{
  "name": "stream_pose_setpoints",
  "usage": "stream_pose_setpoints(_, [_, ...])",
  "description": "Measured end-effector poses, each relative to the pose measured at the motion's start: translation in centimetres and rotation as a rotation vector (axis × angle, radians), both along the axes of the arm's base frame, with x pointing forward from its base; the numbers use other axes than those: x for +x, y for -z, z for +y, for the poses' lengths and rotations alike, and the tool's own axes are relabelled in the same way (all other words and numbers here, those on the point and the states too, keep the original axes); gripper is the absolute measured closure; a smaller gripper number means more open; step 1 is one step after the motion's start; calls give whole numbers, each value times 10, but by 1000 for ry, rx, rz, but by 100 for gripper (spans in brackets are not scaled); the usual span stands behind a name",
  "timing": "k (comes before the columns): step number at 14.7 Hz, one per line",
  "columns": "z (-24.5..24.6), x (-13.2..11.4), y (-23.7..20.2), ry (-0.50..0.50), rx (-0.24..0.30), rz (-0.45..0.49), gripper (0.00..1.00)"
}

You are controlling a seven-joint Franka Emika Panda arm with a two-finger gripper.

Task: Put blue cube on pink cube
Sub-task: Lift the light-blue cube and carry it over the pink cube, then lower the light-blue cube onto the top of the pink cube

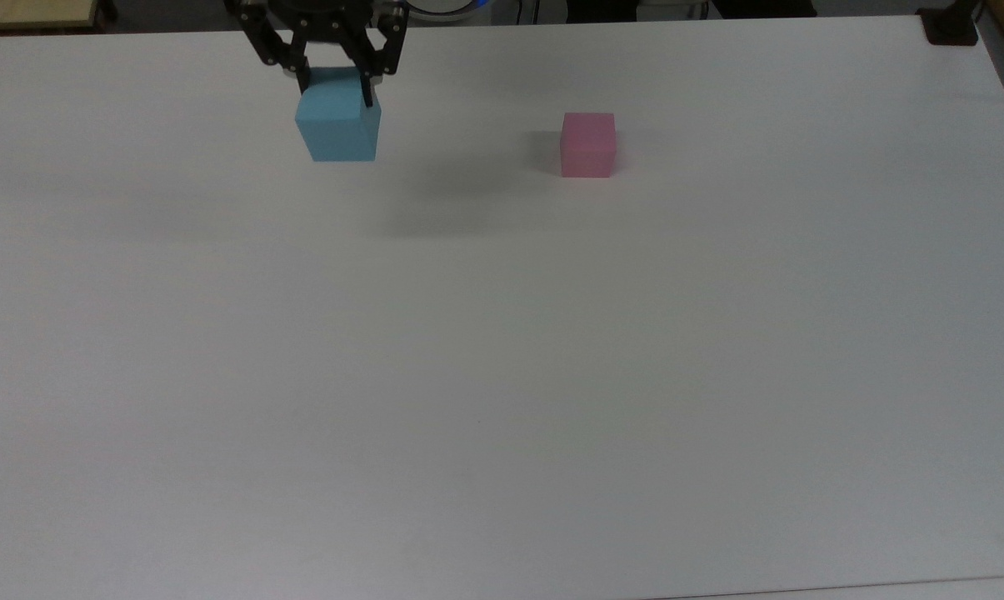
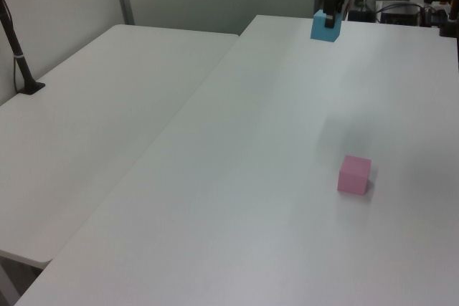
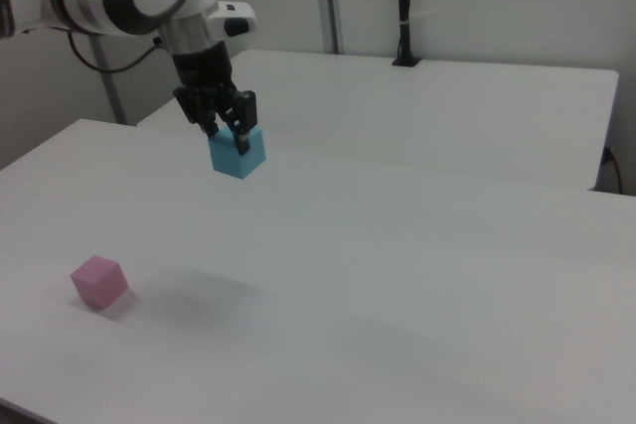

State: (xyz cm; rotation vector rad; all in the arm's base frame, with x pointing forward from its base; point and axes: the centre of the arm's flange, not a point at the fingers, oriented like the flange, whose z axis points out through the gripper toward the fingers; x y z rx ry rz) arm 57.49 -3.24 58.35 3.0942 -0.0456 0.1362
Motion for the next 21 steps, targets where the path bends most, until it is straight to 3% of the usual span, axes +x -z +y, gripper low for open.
stream_pose_setpoints(6, [43, -35, -23, -78, 24, 90, 44])
stream_pose_setpoints(12, [129, -78, -25, -184, 7, 141, 44])
stream_pose_setpoints(17, [204, -113, 16, -173, -18, 176, 44])
stream_pose_setpoints(21, [250, -135, 85, -129, -28, 168, 44])
